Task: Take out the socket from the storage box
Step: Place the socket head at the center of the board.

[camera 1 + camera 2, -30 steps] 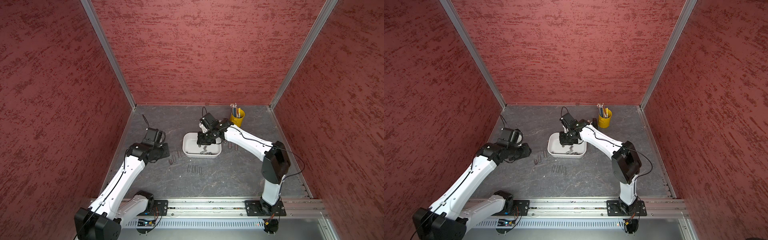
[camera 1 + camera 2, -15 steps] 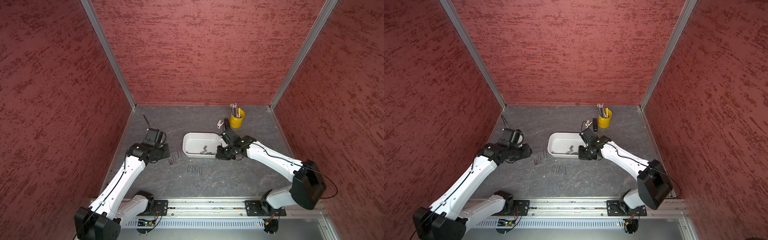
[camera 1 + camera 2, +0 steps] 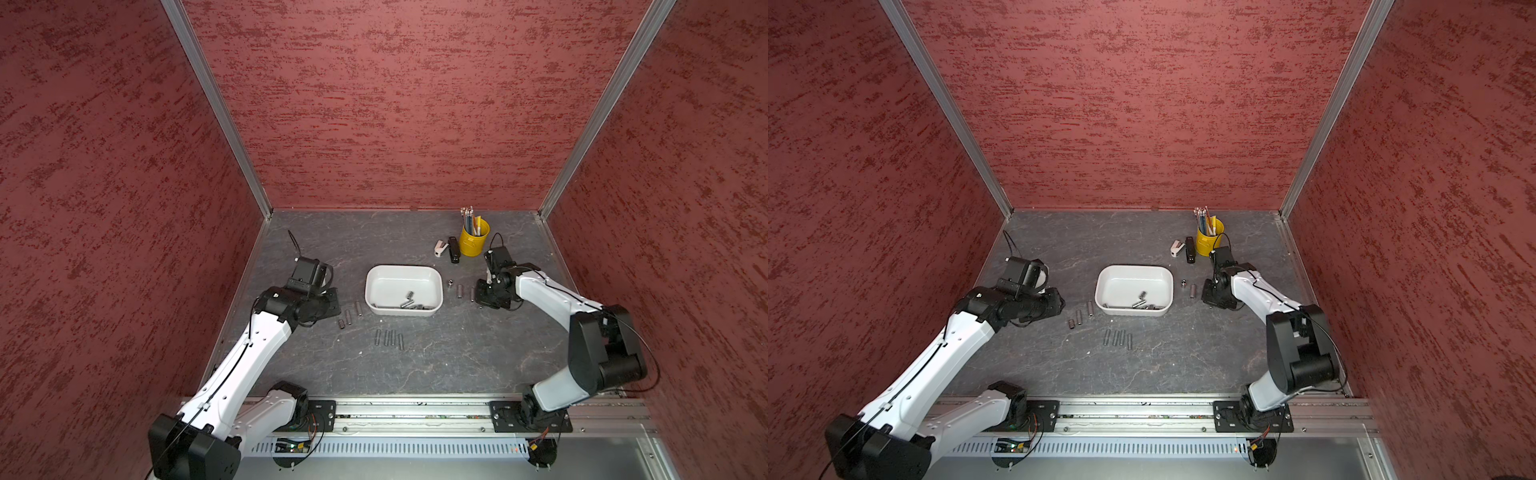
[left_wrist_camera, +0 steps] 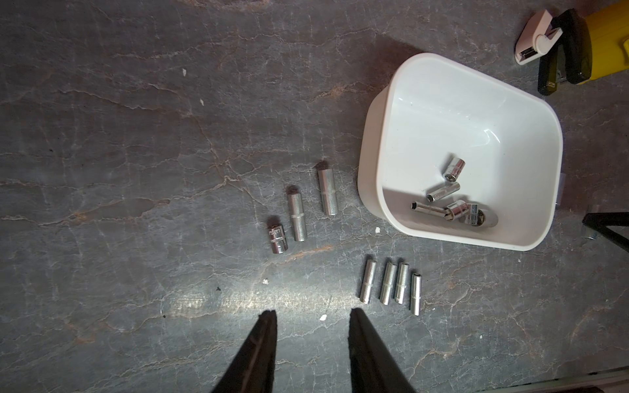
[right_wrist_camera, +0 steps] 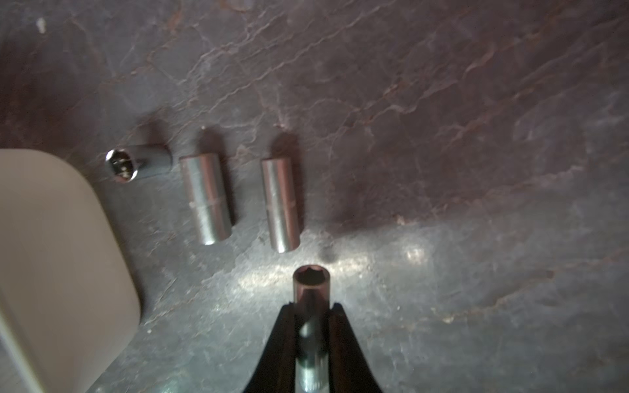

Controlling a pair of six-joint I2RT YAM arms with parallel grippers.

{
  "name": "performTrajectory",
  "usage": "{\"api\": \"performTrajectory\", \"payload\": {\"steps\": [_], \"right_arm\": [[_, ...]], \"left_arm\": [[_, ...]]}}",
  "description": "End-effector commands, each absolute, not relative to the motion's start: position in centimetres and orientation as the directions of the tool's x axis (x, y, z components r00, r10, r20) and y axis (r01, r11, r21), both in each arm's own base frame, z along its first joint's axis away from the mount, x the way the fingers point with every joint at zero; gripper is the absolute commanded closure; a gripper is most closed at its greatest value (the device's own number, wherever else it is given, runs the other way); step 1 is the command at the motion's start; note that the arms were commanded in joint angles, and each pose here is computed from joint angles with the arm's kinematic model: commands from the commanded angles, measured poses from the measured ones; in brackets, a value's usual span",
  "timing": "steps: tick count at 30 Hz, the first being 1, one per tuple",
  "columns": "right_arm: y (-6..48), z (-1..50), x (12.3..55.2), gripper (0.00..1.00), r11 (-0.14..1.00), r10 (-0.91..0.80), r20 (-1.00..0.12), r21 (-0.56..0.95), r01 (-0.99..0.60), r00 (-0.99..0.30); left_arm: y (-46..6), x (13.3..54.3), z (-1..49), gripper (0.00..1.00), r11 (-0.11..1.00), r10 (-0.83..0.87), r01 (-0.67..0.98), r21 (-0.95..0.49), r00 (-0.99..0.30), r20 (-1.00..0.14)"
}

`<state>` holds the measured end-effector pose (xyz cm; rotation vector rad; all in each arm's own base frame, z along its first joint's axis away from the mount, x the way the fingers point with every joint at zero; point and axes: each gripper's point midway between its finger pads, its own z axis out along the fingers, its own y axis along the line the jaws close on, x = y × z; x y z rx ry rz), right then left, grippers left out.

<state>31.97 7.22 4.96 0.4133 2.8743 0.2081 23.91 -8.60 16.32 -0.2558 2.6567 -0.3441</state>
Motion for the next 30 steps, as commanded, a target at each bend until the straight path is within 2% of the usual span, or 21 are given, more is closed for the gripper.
{"api": "performTrajectory", "payload": {"steps": [1,15,23,30], "right_arm": [[6.2,5.1,34.2,0.87,0.956,0.281,-0.254,0.158,0.246,-0.926],[5.4,2.1,33.9,0.79,0.957,0.287,-0.201,0.108,0.270,-0.937],[5.3,2.0,33.7,0.70,0.956,0.289,-0.196,0.107,0.272,-0.937],[5.4,2.8,33.8,0.68,0.955,0.293,-0.209,0.114,0.275,-0.933]], "left_arm": [[-8.6,24.0,16.3,0.62,0.956,-0.223,-0.112,-0.272,-0.880,-0.420],[-8.6,24.1,16.1,0.62,0.957,-0.222,-0.116,-0.267,-0.883,-0.414],[-8.6,24.1,16.1,0.61,0.957,-0.220,-0.114,-0.267,-0.885,-0.411],[-8.7,24.2,16.1,0.61,0.957,-0.220,-0.112,-0.269,-0.884,-0.413]]}}
